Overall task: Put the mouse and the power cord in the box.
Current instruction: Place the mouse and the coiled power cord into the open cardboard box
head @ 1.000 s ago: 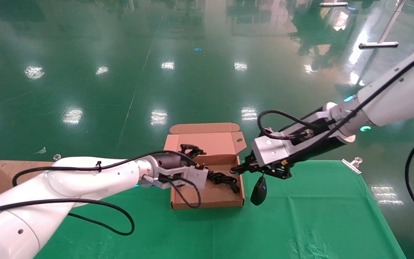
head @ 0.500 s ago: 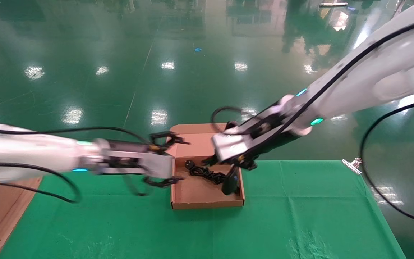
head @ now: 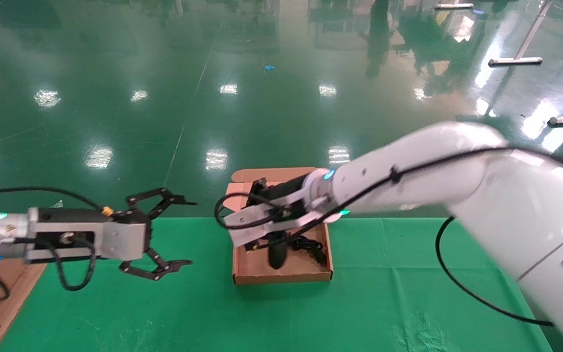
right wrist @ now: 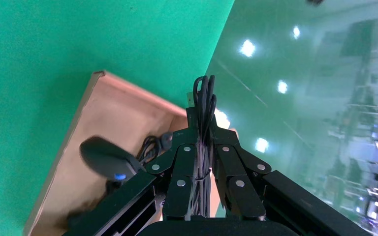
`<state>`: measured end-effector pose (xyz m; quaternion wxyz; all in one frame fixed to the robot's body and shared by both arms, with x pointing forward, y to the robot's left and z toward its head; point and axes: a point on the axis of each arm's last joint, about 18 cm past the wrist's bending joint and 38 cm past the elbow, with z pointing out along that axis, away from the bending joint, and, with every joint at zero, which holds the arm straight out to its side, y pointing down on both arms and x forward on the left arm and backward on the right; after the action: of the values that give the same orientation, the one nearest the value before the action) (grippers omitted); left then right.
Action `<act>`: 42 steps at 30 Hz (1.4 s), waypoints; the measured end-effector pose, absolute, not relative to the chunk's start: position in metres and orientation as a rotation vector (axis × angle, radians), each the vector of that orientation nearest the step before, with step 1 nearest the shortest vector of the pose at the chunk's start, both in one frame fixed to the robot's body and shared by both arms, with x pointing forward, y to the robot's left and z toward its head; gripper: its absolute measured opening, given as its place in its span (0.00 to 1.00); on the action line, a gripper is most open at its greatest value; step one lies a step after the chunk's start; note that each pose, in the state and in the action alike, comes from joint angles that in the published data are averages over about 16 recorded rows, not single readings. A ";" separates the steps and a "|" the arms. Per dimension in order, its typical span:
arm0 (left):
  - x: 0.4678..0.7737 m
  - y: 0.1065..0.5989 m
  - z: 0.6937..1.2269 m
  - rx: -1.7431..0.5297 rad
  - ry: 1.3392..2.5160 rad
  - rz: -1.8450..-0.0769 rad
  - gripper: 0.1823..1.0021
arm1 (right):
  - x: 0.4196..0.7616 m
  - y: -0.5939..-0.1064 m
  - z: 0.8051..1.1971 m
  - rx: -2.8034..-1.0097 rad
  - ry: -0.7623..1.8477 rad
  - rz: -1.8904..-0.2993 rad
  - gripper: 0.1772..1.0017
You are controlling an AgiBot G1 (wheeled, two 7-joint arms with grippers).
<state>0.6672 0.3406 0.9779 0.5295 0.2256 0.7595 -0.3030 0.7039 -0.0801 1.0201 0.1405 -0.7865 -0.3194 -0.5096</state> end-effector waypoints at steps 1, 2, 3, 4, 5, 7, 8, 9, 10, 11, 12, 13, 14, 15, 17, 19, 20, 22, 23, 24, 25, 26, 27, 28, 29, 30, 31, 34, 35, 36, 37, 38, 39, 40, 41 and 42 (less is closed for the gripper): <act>0.666 0.344 0.976 0.534 1.813 -0.726 0.99 | 0.706 -0.078 1.015 -2.267 -0.917 -1.482 0.04; 0.664 0.347 0.973 0.530 1.813 -0.729 0.99 | 0.708 -0.077 1.010 -2.265 -0.910 -1.492 0.04; 0.663 0.350 0.971 0.526 1.812 -0.731 0.99 | 0.710 -0.076 1.005 -2.264 -0.903 -1.499 0.04; 0.663 0.352 0.969 0.522 1.812 -0.733 0.99 | 0.713 -0.076 1.000 -2.267 -0.896 -1.504 0.04; 0.662 0.354 0.967 0.518 1.811 -0.735 0.99 | 0.715 -0.076 0.994 -2.272 -0.889 -1.507 0.04; 0.661 0.357 0.964 0.511 1.808 -0.738 1.00 | 0.719 -0.078 0.984 -2.286 -0.874 -1.511 0.04; 0.661 0.358 0.962 0.508 1.807 -0.740 1.00 | 0.721 -0.079 0.979 -2.295 -0.867 -1.512 0.04; 0.661 0.359 0.961 0.506 1.805 -0.741 1.00 | 0.723 -0.081 0.974 -2.303 -0.860 -1.513 0.04; 0.661 0.360 0.960 0.504 1.803 -0.743 1.00 | 0.725 -0.083 0.969 -2.311 -0.853 -1.515 0.04; 0.660 0.360 0.959 0.503 1.801 -0.746 1.00 | 0.727 -0.084 0.965 -2.319 -0.845 -1.517 0.04; 0.660 0.360 0.959 0.502 1.799 -0.751 1.00 | 0.729 -0.086 0.961 -2.327 -0.838 -1.519 0.04; 0.659 0.361 0.958 0.503 1.797 -0.755 1.00 | 0.731 -0.088 0.958 -2.333 -0.831 -1.522 0.04; 0.659 0.361 0.958 0.504 1.795 -0.757 1.00 | 0.732 -0.089 0.955 -2.338 -0.826 -1.524 0.04; 0.659 0.361 0.958 0.504 1.795 -0.757 1.00 | 0.733 -0.091 0.953 -2.343 -0.821 -1.527 0.04; 0.659 0.362 0.957 0.503 1.794 -0.757 1.00 | 0.736 -0.093 0.949 -2.349 -0.812 -1.532 0.04; 0.659 0.362 0.957 0.502 1.795 -0.757 1.00 | 0.737 -0.095 0.947 -2.353 -0.806 -1.536 0.04; 0.659 0.362 0.957 0.501 1.795 -0.757 1.00 | 0.738 -0.095 0.946 -2.355 -0.804 -1.538 0.05; 0.659 0.363 0.957 0.500 1.795 -0.757 1.00 | 0.738 -0.096 0.945 -2.355 -0.801 -1.541 0.06; 0.659 0.363 0.957 0.500 1.795 -0.757 1.00 | 0.738 -0.096 0.945 -2.355 -0.800 -1.541 0.06; 0.659 0.363 0.957 0.499 1.795 -0.757 1.00 | 0.739 -0.096 0.945 -2.355 -0.799 -1.541 0.06; 0.659 0.363 0.957 0.499 1.795 -0.757 1.00 | 0.739 -0.096 0.944 -2.355 -0.798 -1.542 0.07; 0.659 0.363 0.957 0.499 1.795 -0.757 1.00 | 0.739 -0.096 0.944 -2.356 -0.798 -1.541 0.07; 0.659 0.363 0.957 0.500 1.795 -0.757 1.00 | 0.739 -0.096 0.945 -2.356 -0.798 -1.541 0.08; 0.659 0.362 0.957 0.501 1.795 -0.758 1.00 | 0.738 -0.097 0.945 -2.356 -0.799 -1.540 0.09; 0.659 0.362 0.957 0.501 1.795 -0.759 1.00 | 0.738 -0.097 0.945 -2.356 -0.799 -1.539 0.10; 0.659 0.362 0.957 0.501 1.794 -0.760 1.00 | 0.738 -0.097 0.945 -2.356 -0.799 -1.538 0.11; 0.659 0.362 0.957 0.501 1.794 -0.762 1.00 | 0.738 -0.097 0.946 -2.357 -0.799 -1.537 0.12; 0.658 0.360 0.957 0.499 1.793 -0.776 1.00 | 0.737 -0.098 0.945 -2.355 -0.787 -1.522 0.18; 0.658 0.359 0.958 0.497 1.793 -0.782 1.00 | 0.736 -0.099 0.944 -2.354 -0.779 -1.514 0.20; 0.657 0.359 0.958 0.494 1.792 -0.791 1.00 | 0.735 -0.099 0.943 -2.352 -0.769 -1.503 0.22; 0.656 0.358 0.958 0.491 1.791 -0.801 1.00 | 0.734 -0.100 0.942 -2.350 -0.757 -1.491 0.23; 0.655 0.357 0.958 0.488 1.790 -0.813 1.00 | 0.733 -0.101 0.941 -2.347 -0.743 -1.476 0.25; 0.654 0.356 0.958 0.484 1.789 -0.826 1.00 | 0.732 -0.103 0.940 -2.344 -0.727 -1.460 0.28; 0.653 0.355 0.959 0.480 1.788 -0.840 1.00 | 0.731 -0.104 0.938 -2.340 -0.710 -1.441 0.30; 0.652 0.353 0.959 0.475 1.787 -0.855 1.00 | 0.729 -0.106 0.936 -2.336 -0.691 -1.422 0.33; 0.650 0.352 0.959 0.470 1.786 -0.872 1.00 | 0.727 -0.108 0.935 -2.330 -0.670 -1.400 0.36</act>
<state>0.6502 0.3522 0.9591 0.5225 0.1963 0.7457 -0.3640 0.7272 -0.1076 0.9345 0.1700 -0.8201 -0.2359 -0.4928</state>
